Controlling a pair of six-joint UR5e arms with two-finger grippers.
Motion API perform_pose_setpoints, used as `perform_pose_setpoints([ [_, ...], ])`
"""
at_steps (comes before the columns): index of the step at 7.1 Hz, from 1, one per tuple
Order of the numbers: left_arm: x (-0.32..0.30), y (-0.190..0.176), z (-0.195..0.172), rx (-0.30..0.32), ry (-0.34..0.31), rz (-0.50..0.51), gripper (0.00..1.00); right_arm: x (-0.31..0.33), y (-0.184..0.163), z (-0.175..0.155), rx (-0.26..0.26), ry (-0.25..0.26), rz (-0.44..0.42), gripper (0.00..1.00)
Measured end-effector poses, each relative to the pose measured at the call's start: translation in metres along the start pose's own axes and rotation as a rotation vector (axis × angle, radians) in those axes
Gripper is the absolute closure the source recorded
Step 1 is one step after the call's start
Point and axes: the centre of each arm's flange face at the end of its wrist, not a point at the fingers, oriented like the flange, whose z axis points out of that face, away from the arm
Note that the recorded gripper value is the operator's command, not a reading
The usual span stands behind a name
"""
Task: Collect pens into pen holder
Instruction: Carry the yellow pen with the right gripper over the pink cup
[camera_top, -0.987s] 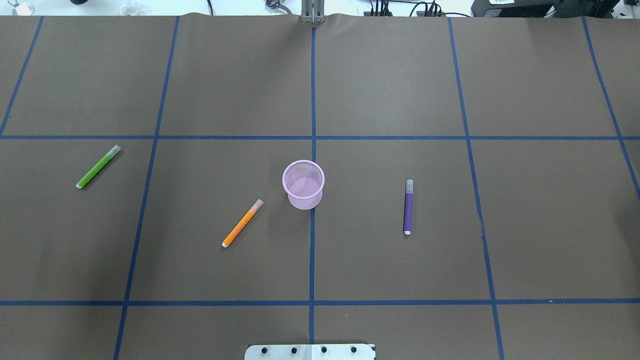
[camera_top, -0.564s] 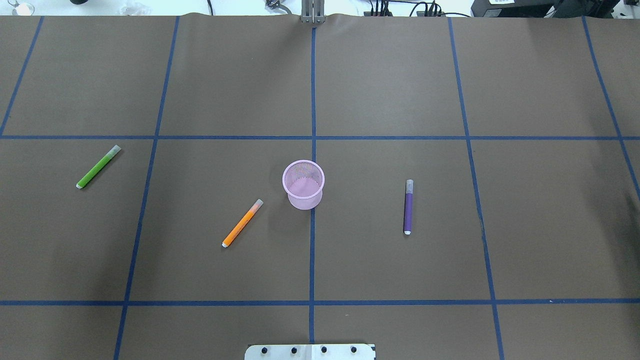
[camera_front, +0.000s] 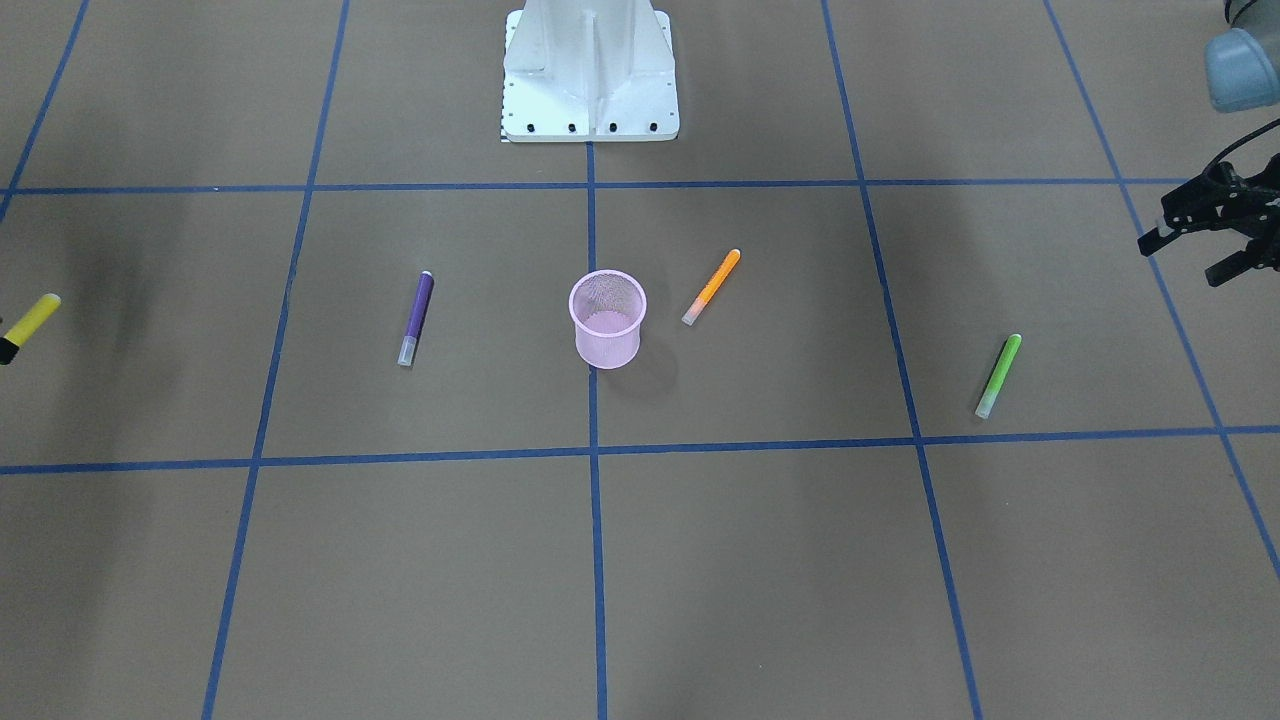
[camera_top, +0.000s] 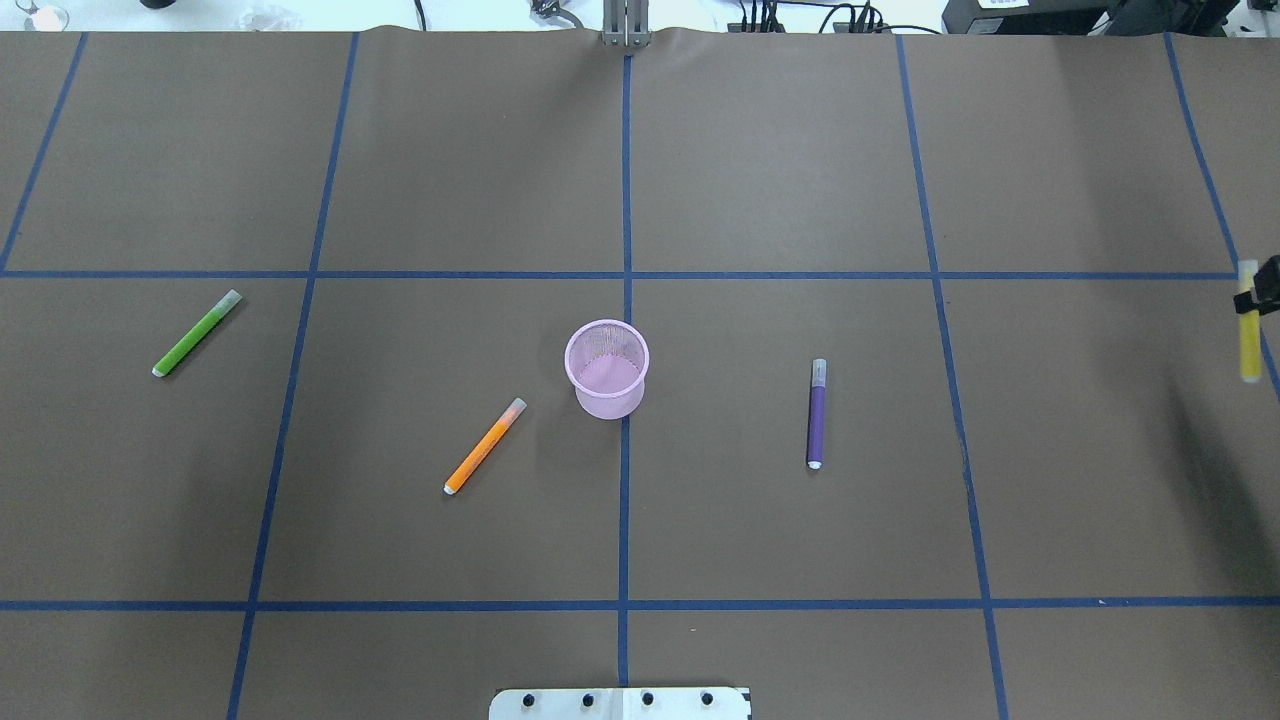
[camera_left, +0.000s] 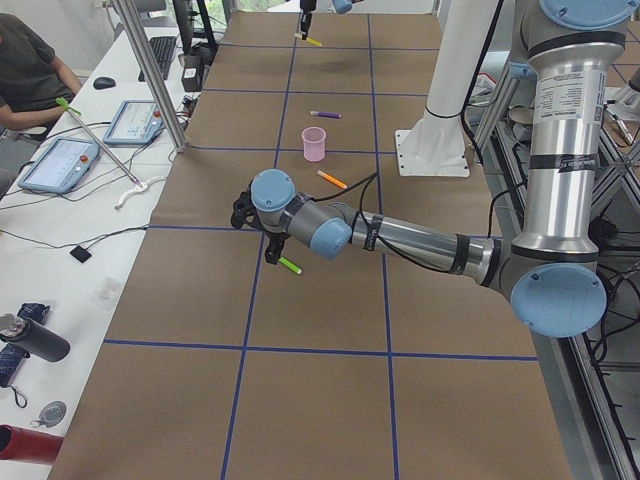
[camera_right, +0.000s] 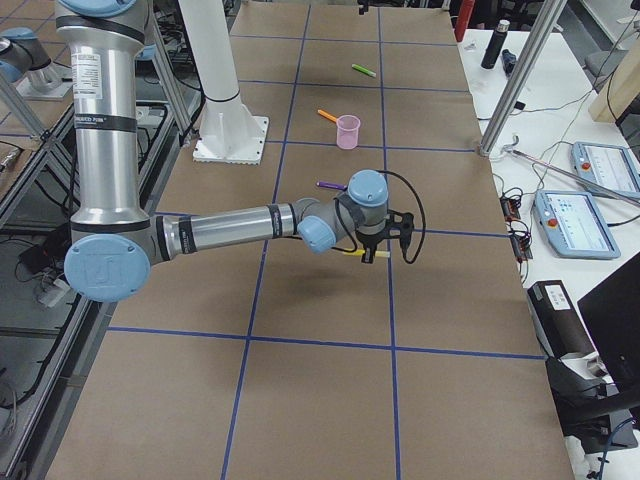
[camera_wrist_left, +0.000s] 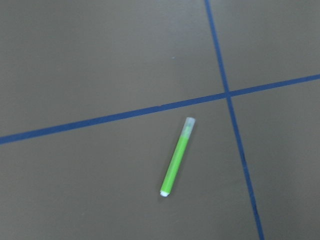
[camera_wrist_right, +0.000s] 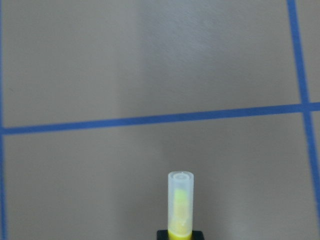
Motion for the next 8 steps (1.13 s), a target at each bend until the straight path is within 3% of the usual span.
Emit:
perform_pose_setpoints([
  [3,0.015,-0.025,0.023,0.000,-0.042,0.031,0.00,-0.201,0.055,0.015,0.164,-0.086,0.118,1.00],
  [4,0.021,-0.034,0.032,0.010,-0.086,0.052,0.00,-0.261,0.077,0.013,0.227,-0.095,0.124,1.00],
  [6,0.032,-0.044,0.050,0.020,-0.153,0.086,0.00,-0.369,0.132,0.005,0.370,-0.069,0.081,1.00],
  [8,0.035,-0.046,0.057,0.014,-0.163,0.096,0.00,-0.423,0.186,0.018,0.488,-0.074,0.003,1.00],
])
